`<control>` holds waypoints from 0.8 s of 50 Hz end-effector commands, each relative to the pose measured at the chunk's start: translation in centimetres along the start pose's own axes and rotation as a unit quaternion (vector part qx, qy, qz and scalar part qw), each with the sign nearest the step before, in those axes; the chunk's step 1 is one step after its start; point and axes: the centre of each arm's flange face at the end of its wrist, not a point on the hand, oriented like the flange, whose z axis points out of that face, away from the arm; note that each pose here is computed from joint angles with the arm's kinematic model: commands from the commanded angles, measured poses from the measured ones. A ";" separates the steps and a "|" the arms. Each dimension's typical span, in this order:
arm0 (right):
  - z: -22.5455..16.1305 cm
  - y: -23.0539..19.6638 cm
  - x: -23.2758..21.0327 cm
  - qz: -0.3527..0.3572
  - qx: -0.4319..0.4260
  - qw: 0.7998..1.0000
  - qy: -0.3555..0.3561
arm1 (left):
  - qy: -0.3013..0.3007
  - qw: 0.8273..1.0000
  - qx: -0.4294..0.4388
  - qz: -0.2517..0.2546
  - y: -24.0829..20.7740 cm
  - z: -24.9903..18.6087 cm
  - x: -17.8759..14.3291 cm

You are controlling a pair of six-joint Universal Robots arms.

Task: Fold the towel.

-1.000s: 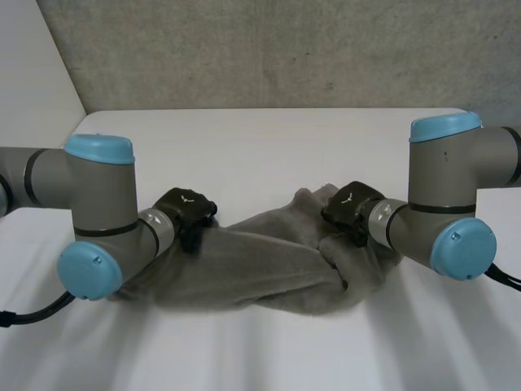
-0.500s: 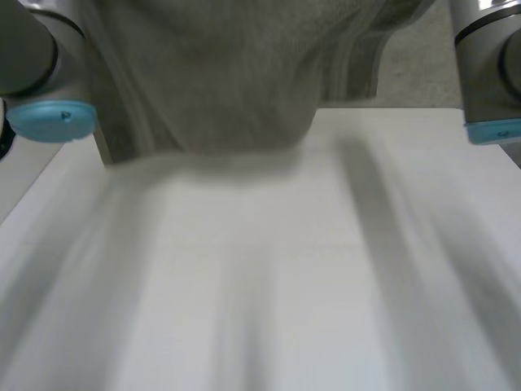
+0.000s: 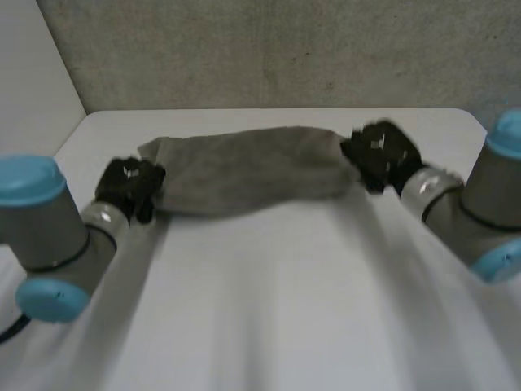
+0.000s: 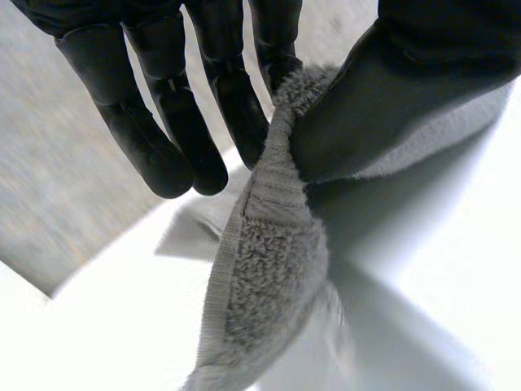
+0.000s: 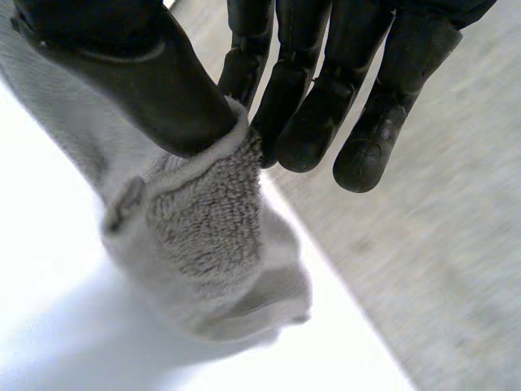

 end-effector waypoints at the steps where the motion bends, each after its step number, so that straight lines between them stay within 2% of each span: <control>1: -3.7 1.1 -1.2 -0.048 -0.060 0.997 -0.022 | 0.002 0.999 -0.037 0.023 2.4 -2.8 0.1; 3: -6.6 -1.0 0.2 -0.058 -0.067 0.996 -0.011 | -0.004 0.999 -0.027 0.028 1.7 -3.7 -0.2; 4: -6.6 -1.0 0.2 -0.058 -0.067 0.996 -0.010 | -0.004 0.999 -0.027 0.028 1.7 -3.7 -0.2; 6: -9.0 -2.2 1.4 -0.052 -0.077 0.996 0.002 | -0.011 0.999 -0.011 0.033 0.5 -4.9 -0.7; 12: -11.7 -3.8 3.3 -0.050 -0.089 0.995 0.020 | -0.023 0.997 0.060 0.039 -3.3 -8.6 -1.8; 14: -13.5 -4.8 5.4 -0.043 -0.104 0.993 0.040 | -0.028 0.995 0.081 0.042 -4.4 -9.4 -2.1; 19: -14.4 -7.4 7.9 -0.043 -0.086 0.994 0.057 | -0.036 0.983 0.173 0.058 -9.8 -11.9 -3.5; 23: -14.2 -9.4 9.6 -0.048 -0.059 0.994 0.083 | -0.040 0.981 0.182 0.058 -11.8 -12.0 -4.4; 26: -13.2 -9.4 10.9 -0.025 -0.055 0.994 0.092 | -0.031 0.985 0.161 0.056 -11.9 -10.5 -4.6; 28: -11.9 -8.4 11.1 -0.008 -0.063 0.995 0.081 | -0.022 0.988 0.142 0.053 -11.2 -9.2 -4.5; 30: -9.2 -7.3 9.8 0.004 -0.072 0.997 0.040 | -0.014 0.991 0.124 0.051 -10.4 -7.7 -4.3; 31: -9.2 -7.3 9.8 0.004 -0.072 0.997 0.040 | -0.004 0.993 0.107 0.049 -9.4 -6.3 -4.0; 33: -6.0 -6.3 6.9 -0.005 -0.093 0.996 0.000 | 0.006 0.995 0.086 0.047 -8.2 -4.7 -3.6; 35: -4.5 -5.1 5.8 -0.016 -0.113 0.993 -0.013 | 0.024 0.997 0.049 0.049 -5.6 -1.4 -2.8; 36: -4.5 -5.1 5.8 -0.017 -0.114 0.993 -0.013 | 0.025 0.997 0.048 0.049 -5.6 -1.4 -2.8; 38: -1.8 -2.8 5.5 -0.054 -0.148 0.987 -0.008 | 0.034 0.996 0.035 0.077 -4.1 1.7 -2.1; 39: -1.7 -2.8 5.5 -0.054 -0.148 0.987 -0.008 | 0.034 0.996 0.035 0.078 -4.1 1.7 -2.1; 40: -0.5 -1.9 5.8 -0.071 -0.157 0.985 0.003 | 0.034 0.994 0.037 0.102 -3.9 3.0 -1.9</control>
